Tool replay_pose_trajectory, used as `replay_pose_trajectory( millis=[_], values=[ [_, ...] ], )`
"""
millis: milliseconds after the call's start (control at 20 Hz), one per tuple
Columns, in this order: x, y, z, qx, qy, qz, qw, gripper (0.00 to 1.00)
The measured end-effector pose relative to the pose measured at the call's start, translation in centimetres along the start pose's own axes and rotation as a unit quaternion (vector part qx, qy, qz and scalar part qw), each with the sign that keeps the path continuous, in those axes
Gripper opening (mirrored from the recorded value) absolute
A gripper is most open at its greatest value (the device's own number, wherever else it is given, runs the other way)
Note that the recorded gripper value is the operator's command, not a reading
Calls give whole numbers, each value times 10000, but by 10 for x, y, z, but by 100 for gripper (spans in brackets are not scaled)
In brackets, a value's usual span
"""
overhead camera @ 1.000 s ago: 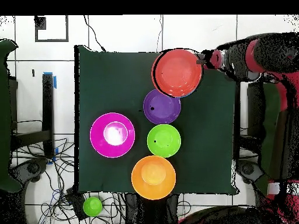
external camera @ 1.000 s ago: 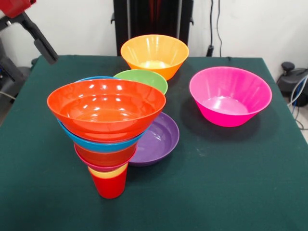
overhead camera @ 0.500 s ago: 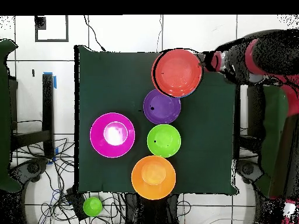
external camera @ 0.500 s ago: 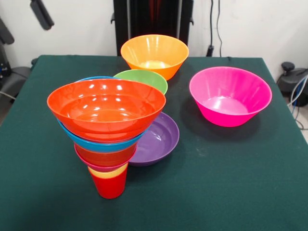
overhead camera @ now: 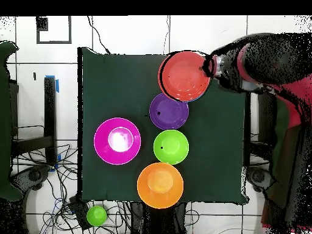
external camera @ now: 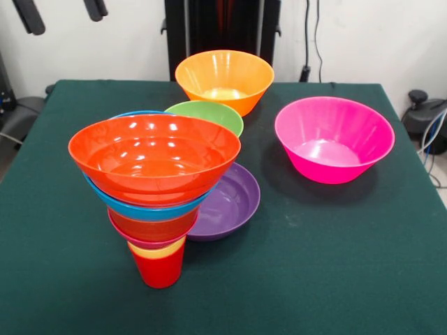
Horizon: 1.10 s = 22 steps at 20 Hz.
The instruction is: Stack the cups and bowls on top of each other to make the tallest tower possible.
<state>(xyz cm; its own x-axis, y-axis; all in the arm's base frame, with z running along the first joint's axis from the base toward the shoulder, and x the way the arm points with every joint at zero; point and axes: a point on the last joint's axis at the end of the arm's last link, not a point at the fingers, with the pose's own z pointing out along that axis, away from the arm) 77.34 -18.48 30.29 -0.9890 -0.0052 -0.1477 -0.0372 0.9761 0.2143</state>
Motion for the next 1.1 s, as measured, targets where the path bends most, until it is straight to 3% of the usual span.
replay_pose_trajectory(
  millis=[400, 1100],
  values=[
    [6, 12, 9, 213, -67, 407, 9989, 100],
    [20, 19, 30, 543, -215, 749, 9955, 100]
  ],
)
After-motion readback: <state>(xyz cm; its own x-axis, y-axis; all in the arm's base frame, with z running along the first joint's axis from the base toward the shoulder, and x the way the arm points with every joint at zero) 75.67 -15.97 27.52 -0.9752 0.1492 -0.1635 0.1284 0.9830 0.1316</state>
